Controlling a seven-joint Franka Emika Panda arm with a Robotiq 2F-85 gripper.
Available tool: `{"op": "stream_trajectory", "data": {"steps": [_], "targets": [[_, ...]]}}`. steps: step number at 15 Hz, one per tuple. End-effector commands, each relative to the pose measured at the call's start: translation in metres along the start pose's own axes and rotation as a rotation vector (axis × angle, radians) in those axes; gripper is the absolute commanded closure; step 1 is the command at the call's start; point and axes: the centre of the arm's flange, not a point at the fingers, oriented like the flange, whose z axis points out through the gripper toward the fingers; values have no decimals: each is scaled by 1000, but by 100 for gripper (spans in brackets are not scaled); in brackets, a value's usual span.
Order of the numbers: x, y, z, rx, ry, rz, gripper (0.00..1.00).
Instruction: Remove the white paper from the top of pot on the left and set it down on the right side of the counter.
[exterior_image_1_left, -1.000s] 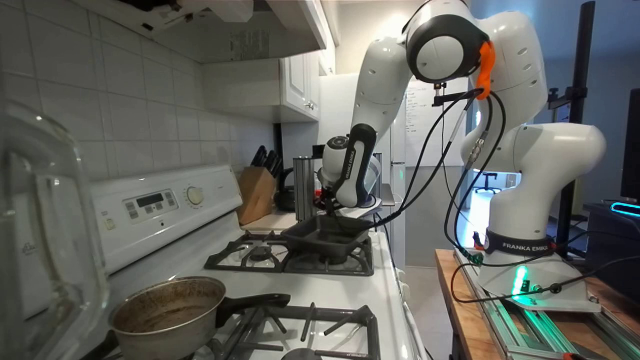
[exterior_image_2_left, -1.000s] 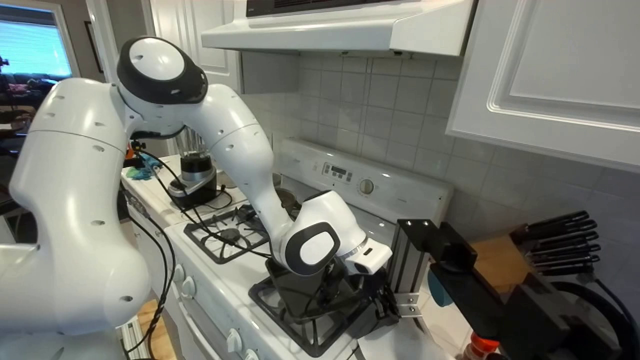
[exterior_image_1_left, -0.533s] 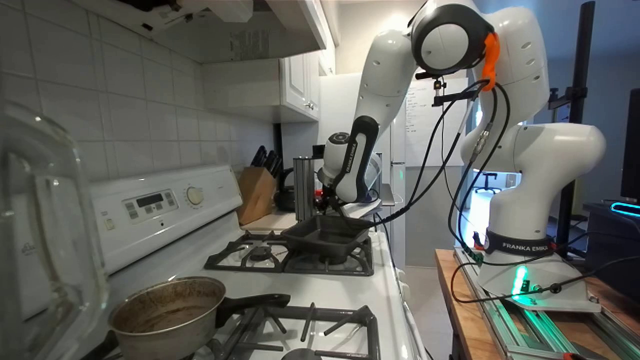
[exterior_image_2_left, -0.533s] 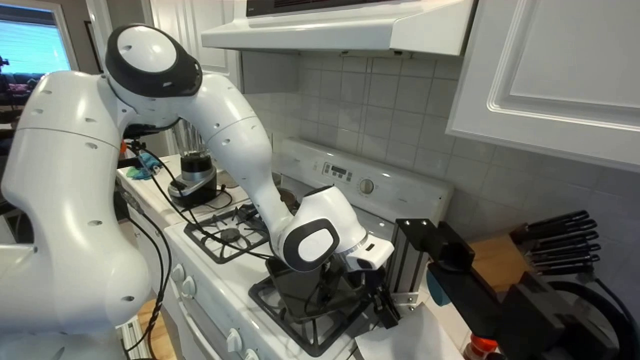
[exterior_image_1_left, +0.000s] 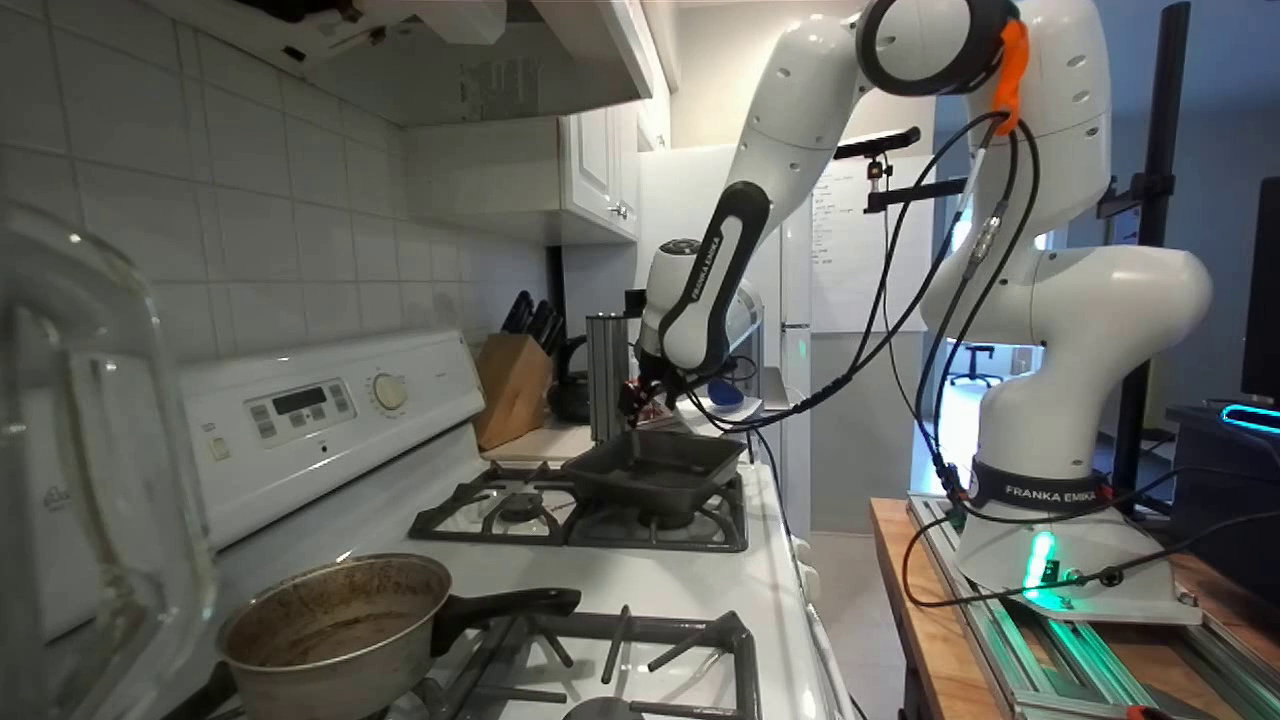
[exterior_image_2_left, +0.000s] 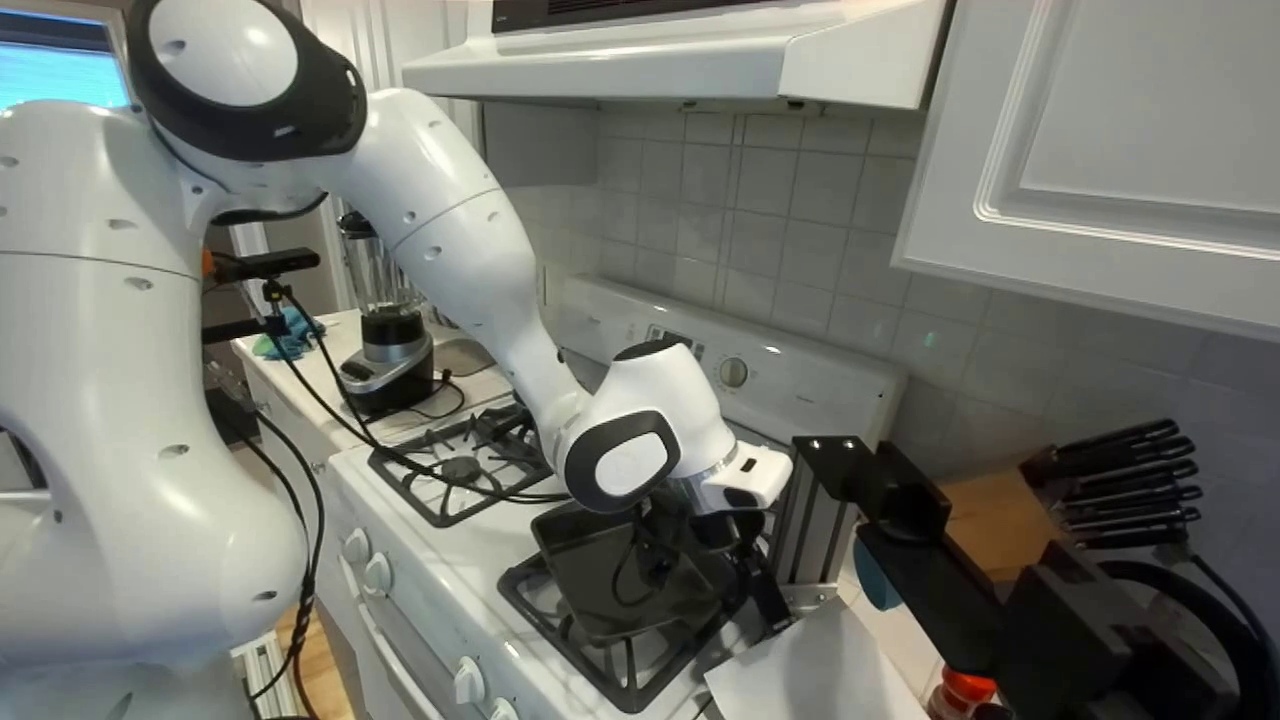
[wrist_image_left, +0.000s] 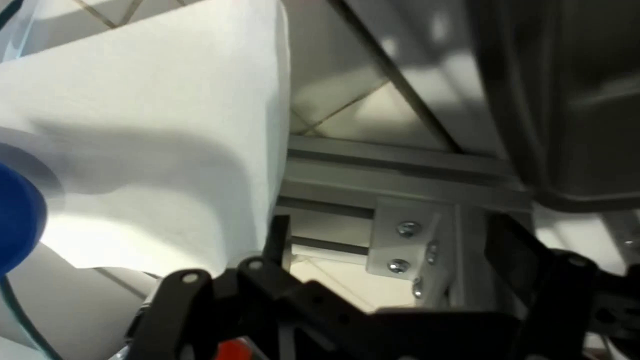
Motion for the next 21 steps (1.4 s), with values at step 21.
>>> {"op": "stream_trajectory", "data": {"steps": [21], "targets": [[8,65,-68,75,-440,-13,0]]}}
